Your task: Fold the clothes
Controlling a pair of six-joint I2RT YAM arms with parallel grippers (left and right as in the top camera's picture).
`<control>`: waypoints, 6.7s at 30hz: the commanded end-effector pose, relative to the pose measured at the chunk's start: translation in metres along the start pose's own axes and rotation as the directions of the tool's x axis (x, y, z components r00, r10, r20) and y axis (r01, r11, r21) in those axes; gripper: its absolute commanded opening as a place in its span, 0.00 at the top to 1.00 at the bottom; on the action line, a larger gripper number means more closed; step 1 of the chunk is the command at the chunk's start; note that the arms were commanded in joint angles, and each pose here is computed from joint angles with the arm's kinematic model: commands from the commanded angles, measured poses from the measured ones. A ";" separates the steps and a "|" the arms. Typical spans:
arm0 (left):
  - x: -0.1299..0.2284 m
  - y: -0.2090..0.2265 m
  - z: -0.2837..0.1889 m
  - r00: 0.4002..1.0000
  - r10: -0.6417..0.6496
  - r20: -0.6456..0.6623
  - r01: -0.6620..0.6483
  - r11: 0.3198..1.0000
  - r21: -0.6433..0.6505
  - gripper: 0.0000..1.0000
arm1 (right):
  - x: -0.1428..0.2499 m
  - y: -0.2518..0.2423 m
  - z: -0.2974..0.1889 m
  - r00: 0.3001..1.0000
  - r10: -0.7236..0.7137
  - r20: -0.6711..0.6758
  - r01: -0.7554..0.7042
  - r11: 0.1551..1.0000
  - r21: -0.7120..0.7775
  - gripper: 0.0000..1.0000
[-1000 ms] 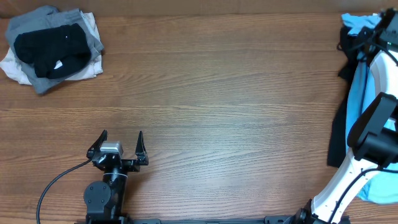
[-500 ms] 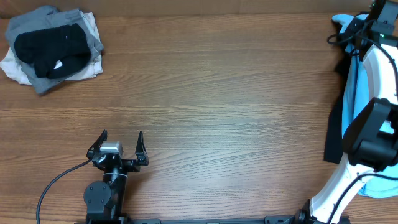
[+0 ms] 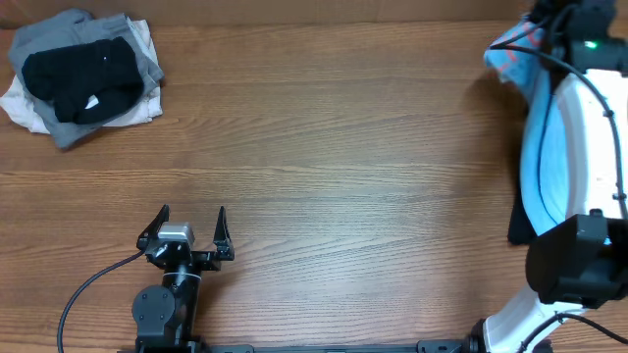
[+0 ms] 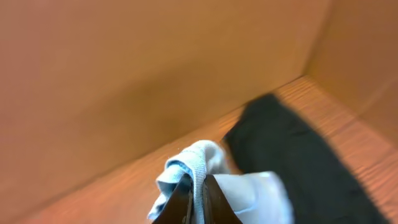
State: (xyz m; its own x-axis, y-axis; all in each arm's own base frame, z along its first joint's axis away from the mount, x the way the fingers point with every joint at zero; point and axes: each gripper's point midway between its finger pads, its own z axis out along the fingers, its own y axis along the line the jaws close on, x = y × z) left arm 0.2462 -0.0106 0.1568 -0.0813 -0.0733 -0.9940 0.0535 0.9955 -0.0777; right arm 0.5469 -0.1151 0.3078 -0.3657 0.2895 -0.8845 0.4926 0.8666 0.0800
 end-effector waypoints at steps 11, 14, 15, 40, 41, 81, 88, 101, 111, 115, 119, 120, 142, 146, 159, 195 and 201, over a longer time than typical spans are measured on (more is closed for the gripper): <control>0.000 0.002 0.000 1.000 0.018 0.004 -0.018 1.000 -0.012 0.00 | 0.143 0.267 -0.129 0.918 -0.162 -0.363 -0.154 0.698 -0.699 0.96; 0.000 0.002 0.000 1.000 0.018 0.004 -0.018 1.000 -0.012 0.00 | 0.198 0.313 -0.170 0.848 -0.284 -0.448 -0.214 0.590 -0.779 0.96; 0.000 0.002 0.000 1.000 0.018 0.004 -0.018 1.000 -0.012 0.00 | 0.217 0.327 -0.185 0.824 -0.329 -0.461 -0.226 0.555 -0.801 0.96; 0.000 0.002 0.000 1.000 0.018 0.004 -0.018 1.000 -0.012 0.00 | 0.190 0.309 -0.207 0.856 -0.346 -0.383 -0.032 0.704 -0.710 0.14; 0.000 0.002 0.000 1.000 0.018 0.004 -0.018 1.000 -0.012 0.00 | 0.177 0.290 -0.197 0.855 -0.325 -0.405 -0.041 0.736 -0.676 0.12; 0.000 0.002 0.000 1.000 0.018 0.004 -0.018 1.000 -0.012 0.00 | 0.350 0.001 -0.061 0.475 0.070 -0.877 -0.107 0.994 0.022 0.33; 0.000 0.002 0.000 1.000 0.018 0.004 -0.018 1.000 -0.012 0.00 | 0.354 0.003 -0.055 0.494 0.076 -0.866 -0.121 0.992 0.018 0.43; 0.000 0.002 0.000 1.000 0.018 0.004 -0.018 1.000 -0.012 0.00 | 0.364 0.000 -0.054 0.494 0.076 -0.866 -0.121 0.993 0.019 0.43; 0.000 0.002 0.000 1.000 0.018 0.004 -0.018 1.000 -0.012 0.00 | 0.361 0.003 -0.049 0.511 0.076 -0.856 -0.130 0.991 0.010 0.77; 0.000 0.002 0.000 1.000 0.018 0.004 -0.018 1.000 -0.012 0.00 | 0.360 0.002 -0.046 0.522 0.101 -0.847 -0.136 0.990 0.035 0.96; 0.000 0.002 0.000 1.000 0.018 0.004 -0.018 1.000 -0.012 0.00 | 0.351 0.007 -0.039 0.549 0.101 -0.829 -0.150 0.988 0.021 0.96; 0.000 0.002 0.000 1.000 0.018 0.004 -0.018 1.000 -0.012 0.00 | 0.346 0.009 -0.038 0.557 0.100 -0.824 -0.153 0.988 0.016 0.96; 0.000 0.002 0.000 1.000 0.018 0.004 -0.018 1.000 -0.012 0.00 | 0.305 0.024 -0.032 0.605 0.096 -0.790 -0.174 0.985 -0.014 0.82; 0.000 0.002 0.000 1.000 0.018 0.004 -0.018 1.000 -0.012 0.00 | 0.305 0.023 -0.032 0.608 0.096 -0.788 -0.169 0.985 -0.010 0.81; 0.000 0.002 0.000 1.000 0.018 0.004 -0.018 1.000 -0.012 0.00 | 0.301 0.015 -0.026 0.638 0.100 -0.764 -0.137 0.991 0.016 0.87; 0.000 0.002 0.000 1.000 0.018 0.004 -0.018 1.000 -0.012 0.00 | 0.206 0.063 0.016 0.851 0.219 -0.477 -0.321 0.936 -0.143 0.00; 0.000 0.004 0.000 1.000 0.026 0.004 -0.026 0.999 -0.019 0.00 | 0.215 0.057 0.006 0.823 0.219 -0.525 -0.321 0.940 -0.112 0.00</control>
State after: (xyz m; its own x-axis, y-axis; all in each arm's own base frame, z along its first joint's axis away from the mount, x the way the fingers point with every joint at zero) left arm 0.2462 -0.0105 0.1568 -0.0813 -0.0733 -0.9940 0.0531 0.9956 -0.0777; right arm 0.4977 -0.0026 0.0960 -0.6364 0.6327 -0.4411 0.4980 0.7738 0.3914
